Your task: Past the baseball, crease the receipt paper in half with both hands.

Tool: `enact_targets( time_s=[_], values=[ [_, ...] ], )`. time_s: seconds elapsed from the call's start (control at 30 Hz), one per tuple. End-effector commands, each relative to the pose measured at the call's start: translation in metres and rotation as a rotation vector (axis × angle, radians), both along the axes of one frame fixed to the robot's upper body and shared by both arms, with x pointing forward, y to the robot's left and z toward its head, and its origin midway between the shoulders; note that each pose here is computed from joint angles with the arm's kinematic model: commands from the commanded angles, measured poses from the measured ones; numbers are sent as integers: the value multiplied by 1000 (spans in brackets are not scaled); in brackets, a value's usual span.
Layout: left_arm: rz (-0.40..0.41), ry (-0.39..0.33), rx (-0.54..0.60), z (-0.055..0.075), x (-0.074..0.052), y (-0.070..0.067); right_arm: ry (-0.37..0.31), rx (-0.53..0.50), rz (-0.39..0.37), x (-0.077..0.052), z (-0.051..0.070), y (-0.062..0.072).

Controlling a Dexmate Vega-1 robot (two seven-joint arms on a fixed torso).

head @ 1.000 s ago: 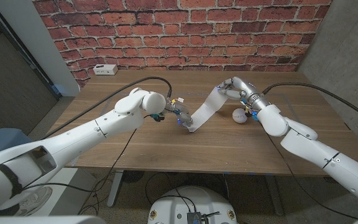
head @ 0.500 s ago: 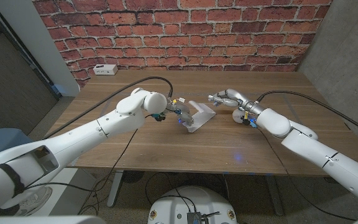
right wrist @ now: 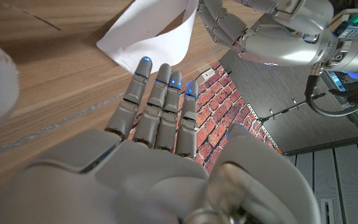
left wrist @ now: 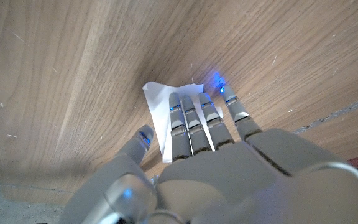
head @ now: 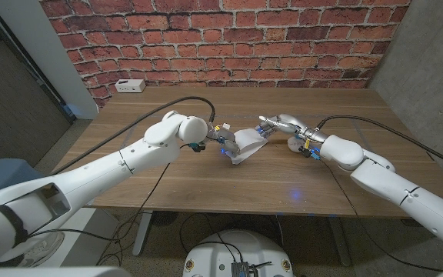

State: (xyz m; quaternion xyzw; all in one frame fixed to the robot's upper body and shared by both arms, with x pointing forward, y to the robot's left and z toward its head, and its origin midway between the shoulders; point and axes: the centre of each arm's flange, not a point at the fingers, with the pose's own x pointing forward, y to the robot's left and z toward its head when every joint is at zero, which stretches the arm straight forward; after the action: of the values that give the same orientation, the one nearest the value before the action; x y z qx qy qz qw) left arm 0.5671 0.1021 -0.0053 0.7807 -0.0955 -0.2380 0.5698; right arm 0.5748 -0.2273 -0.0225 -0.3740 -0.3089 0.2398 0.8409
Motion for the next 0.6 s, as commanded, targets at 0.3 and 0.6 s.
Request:
enact_targets(
  time_s=[0.3, 0.6],
  values=[
    [-208, -481, -163, 47, -61, 7, -104, -170, -46, -2, -6, 13],
    [-290, -624, -239, 44, -71, 13, -117, -150, -76, -2, -6, 7]
  ],
)
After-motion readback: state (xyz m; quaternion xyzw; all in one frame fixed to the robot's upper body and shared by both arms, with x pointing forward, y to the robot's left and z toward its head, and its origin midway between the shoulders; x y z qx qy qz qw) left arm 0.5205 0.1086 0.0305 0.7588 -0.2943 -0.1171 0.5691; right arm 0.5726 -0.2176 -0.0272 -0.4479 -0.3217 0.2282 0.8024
